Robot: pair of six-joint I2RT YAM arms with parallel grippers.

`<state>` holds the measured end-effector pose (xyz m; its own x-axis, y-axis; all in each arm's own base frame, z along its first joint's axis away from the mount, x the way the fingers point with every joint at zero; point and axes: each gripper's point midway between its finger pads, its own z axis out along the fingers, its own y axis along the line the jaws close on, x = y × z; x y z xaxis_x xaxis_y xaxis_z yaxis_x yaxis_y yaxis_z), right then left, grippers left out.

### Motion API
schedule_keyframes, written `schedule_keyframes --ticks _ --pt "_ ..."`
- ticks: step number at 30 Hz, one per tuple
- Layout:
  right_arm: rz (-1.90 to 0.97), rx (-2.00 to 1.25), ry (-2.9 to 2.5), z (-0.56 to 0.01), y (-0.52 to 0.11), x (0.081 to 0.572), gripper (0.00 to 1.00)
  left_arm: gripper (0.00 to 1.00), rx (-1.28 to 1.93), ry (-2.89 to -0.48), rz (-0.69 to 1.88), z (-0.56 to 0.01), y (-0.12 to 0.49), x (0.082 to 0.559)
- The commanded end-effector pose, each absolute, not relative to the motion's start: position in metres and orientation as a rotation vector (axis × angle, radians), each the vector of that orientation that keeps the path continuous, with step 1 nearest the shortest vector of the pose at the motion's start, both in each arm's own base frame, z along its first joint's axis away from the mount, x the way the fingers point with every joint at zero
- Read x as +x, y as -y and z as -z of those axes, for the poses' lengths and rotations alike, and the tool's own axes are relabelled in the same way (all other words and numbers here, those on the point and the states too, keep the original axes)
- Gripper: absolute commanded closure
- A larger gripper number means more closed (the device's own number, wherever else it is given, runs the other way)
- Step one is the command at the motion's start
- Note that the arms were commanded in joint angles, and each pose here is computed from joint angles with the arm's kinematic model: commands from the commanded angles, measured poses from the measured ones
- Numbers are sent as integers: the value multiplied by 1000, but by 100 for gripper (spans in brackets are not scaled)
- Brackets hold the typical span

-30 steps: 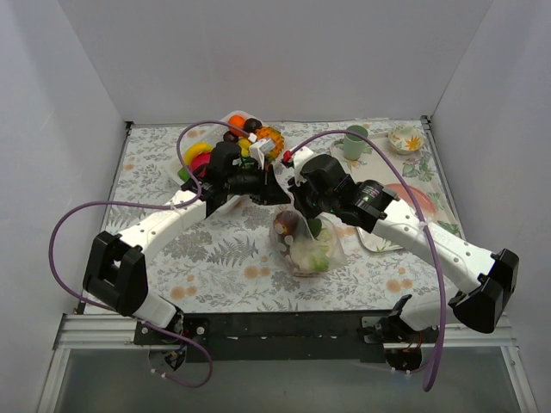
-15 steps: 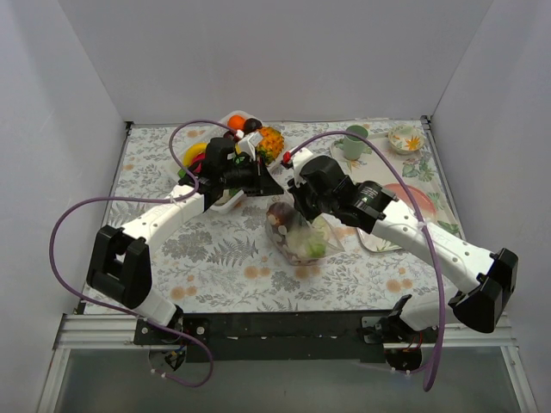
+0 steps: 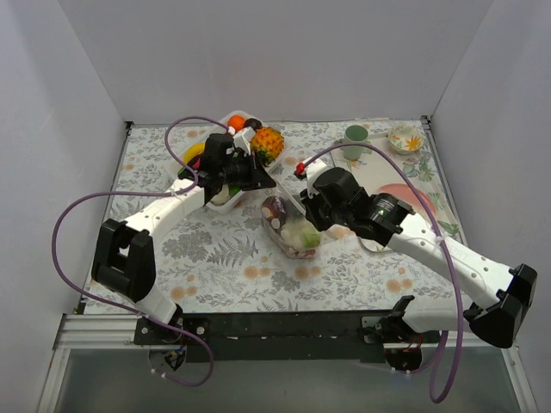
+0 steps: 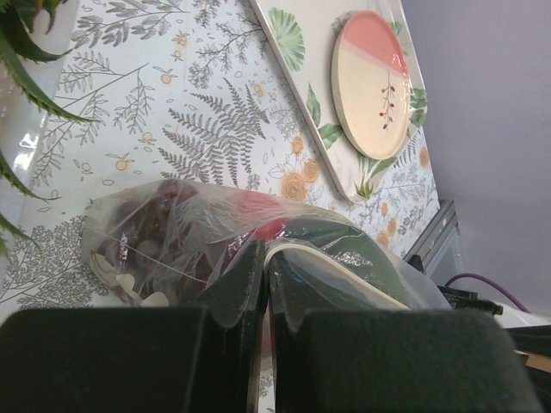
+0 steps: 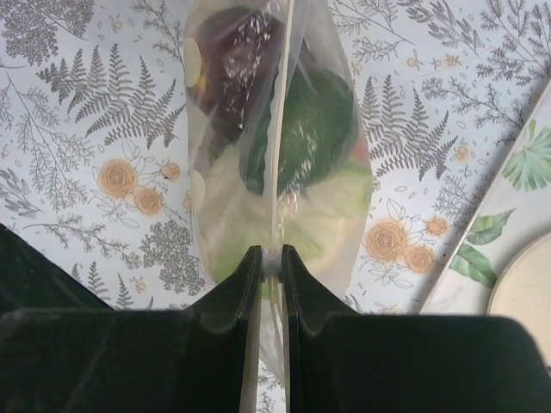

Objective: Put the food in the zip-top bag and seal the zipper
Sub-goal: Zip the zipper food storage bag at the center of the board, then place the zipper food storage bag at the center of the board.

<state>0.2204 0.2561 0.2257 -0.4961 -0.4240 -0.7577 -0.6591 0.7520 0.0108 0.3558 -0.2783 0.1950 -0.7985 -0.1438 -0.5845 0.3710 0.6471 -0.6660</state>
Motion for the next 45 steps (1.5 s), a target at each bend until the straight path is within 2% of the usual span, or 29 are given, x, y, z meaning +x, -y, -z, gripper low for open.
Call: schedule_keyframes --ticks 1,19,22,25,28,31,33,40,45 --pt "-407 -790 -2189 -229 -238 200 90 100 80 -2184 940 -209 254 390" --pt "-371 -648 -2208 -234 -194 180 89 100 70 -2188 906 -205 245 394" --pt "-378 -640 -2200 -237 -194 181 88 100 149 -2180 999 -213 257 385" --pt "-365 -612 -2188 -244 -194 186 88 100 232 -2154 1112 -224 271 375" --pt "-311 -551 -2175 -255 -190 196 86 94 269 -2131 1147 -235 279 374" --pt "-222 -469 -2172 -265 -182 209 86 95 299 -2110 1166 -242 289 377" --pt "-171 -420 -2159 -272 -178 218 85 100 317 -2092 1176 -250 299 382" --pt "-185 -321 -2084 -310 -176 232 84 100 344 -2036 1201 -267 326 399" --pt "-384 -403 -2087 -296 -219 230 86 77 314 -2014 1154 -268 324 411"
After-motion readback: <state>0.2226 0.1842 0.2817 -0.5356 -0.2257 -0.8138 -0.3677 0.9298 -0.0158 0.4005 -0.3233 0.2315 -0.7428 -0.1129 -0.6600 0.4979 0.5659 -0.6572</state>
